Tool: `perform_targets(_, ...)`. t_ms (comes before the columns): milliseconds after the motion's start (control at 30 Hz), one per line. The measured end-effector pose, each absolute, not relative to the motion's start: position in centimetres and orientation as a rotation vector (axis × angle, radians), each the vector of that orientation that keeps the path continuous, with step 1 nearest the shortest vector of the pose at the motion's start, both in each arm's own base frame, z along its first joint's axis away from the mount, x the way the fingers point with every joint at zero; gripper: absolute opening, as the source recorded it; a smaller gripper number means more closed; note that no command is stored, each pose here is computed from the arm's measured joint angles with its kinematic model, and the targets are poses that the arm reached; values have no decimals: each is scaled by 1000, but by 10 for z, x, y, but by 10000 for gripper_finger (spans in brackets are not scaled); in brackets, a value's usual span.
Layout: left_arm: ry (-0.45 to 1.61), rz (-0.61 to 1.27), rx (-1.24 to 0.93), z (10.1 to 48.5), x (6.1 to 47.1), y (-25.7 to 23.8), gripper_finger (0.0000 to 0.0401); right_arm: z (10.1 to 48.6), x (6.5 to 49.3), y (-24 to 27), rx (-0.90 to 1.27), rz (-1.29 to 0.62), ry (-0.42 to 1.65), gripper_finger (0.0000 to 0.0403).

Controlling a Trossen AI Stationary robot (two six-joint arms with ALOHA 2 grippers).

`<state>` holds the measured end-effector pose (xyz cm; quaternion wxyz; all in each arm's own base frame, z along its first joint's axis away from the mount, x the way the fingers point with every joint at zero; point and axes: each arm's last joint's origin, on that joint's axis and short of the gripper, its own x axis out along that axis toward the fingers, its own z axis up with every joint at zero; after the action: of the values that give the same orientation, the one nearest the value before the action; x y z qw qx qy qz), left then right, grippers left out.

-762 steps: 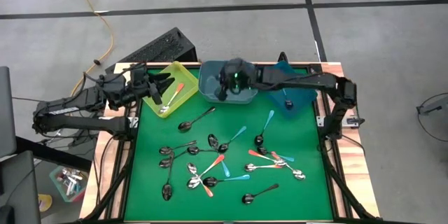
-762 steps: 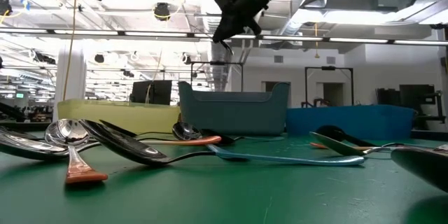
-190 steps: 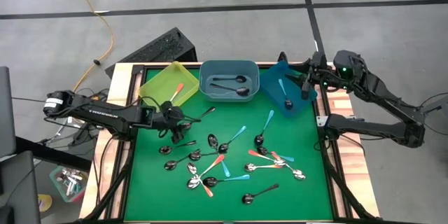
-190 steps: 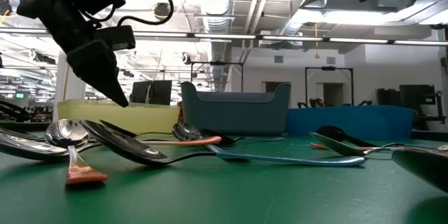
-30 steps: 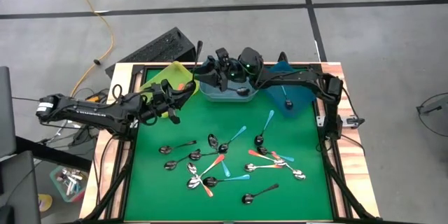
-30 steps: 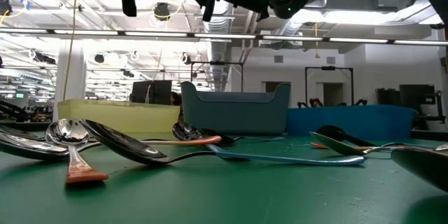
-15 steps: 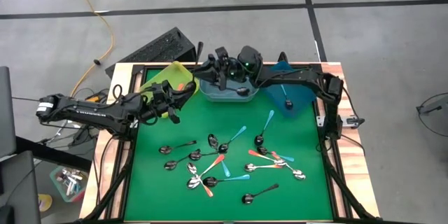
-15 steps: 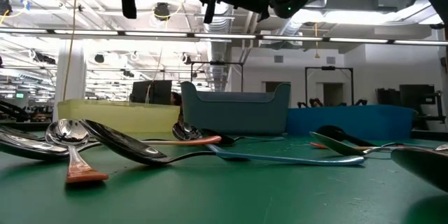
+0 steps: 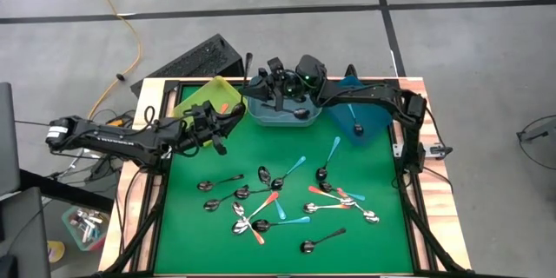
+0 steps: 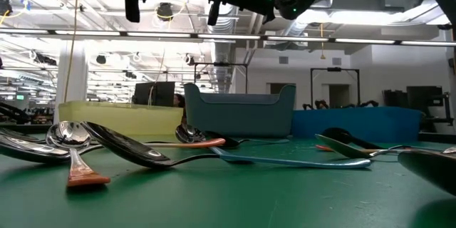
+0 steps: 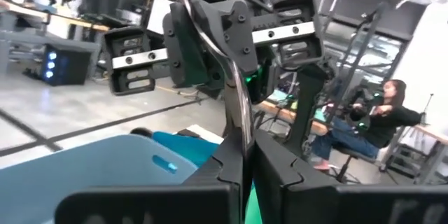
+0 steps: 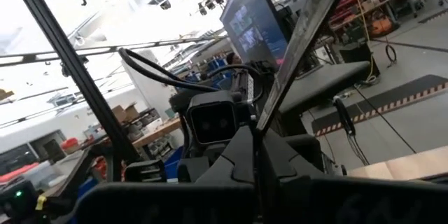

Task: Sort silverware by color (type)
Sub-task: Put the black spoon into the light blue bin

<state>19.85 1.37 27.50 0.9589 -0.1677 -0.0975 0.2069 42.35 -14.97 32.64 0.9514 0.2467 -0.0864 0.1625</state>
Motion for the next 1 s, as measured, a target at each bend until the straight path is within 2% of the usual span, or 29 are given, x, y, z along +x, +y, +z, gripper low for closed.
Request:
perform_targets(400, -162, 556, -438, 266, 198, 17, 106, 327, 412, -176, 499, 276, -174, 0)
perform_targets(633, -156, 571, -451, 265, 197, 17, 121, 328, 390, -218, 529, 176, -165, 1)
perform_targets(767, -174, 578, -461, 267, 195, 18, 122, 323, 375, -233, 541, 88, -29, 1)
perform_targets(1000, -233, 634, -511, 273, 187, 22, 121, 318, 351, -217, 330, -150, 309, 1)
